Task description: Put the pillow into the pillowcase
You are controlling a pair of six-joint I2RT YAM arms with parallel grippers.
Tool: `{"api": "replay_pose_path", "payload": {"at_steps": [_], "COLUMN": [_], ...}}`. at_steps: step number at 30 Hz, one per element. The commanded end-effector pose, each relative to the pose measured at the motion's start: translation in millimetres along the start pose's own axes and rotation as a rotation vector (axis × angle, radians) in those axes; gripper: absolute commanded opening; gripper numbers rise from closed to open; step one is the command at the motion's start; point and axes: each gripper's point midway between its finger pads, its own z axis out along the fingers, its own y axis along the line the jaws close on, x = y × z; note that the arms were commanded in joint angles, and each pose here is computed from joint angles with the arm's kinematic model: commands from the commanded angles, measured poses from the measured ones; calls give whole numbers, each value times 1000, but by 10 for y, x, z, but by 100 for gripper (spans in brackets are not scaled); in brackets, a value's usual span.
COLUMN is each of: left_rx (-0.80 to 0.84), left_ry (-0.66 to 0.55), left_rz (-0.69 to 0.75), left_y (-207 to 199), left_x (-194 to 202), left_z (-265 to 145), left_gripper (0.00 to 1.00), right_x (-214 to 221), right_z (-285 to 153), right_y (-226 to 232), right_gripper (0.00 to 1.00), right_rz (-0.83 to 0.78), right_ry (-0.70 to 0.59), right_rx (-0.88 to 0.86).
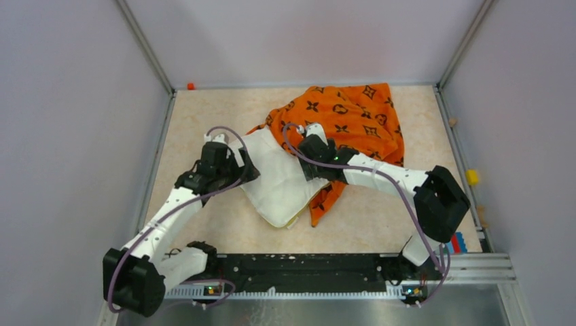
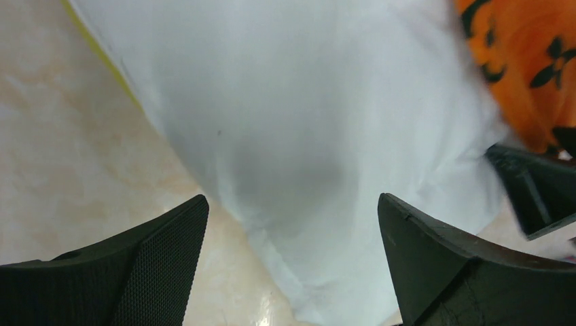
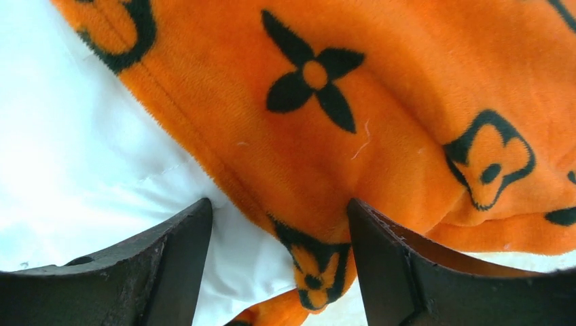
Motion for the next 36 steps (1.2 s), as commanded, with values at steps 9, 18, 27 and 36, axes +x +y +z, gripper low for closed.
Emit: {"api": "replay_pose_path", "payload": {"at_steps": [9,18,27,36], "left_rx": [258,322,271,239], "left_ry": [134,-43,-73,-93], "left_rz": [-166,-198,-152,-160], "left_y": [-339,-751,-827,-804], "left_x": [596,-71,-218,-287], "left_z": [365,303,277,270], "left_gripper": [43,0,0,0], "right_x": [-479,-439,-303,647], "right_z": [-193,-656,-921,-838], "right_y": [70,981,363,40], "right_gripper": [0,0,80,80], "right_rz": [15,-15,199,549], "right_ry": [-109,-116,-160,-76], "right_rx": [34,-209,-165,-132]}}
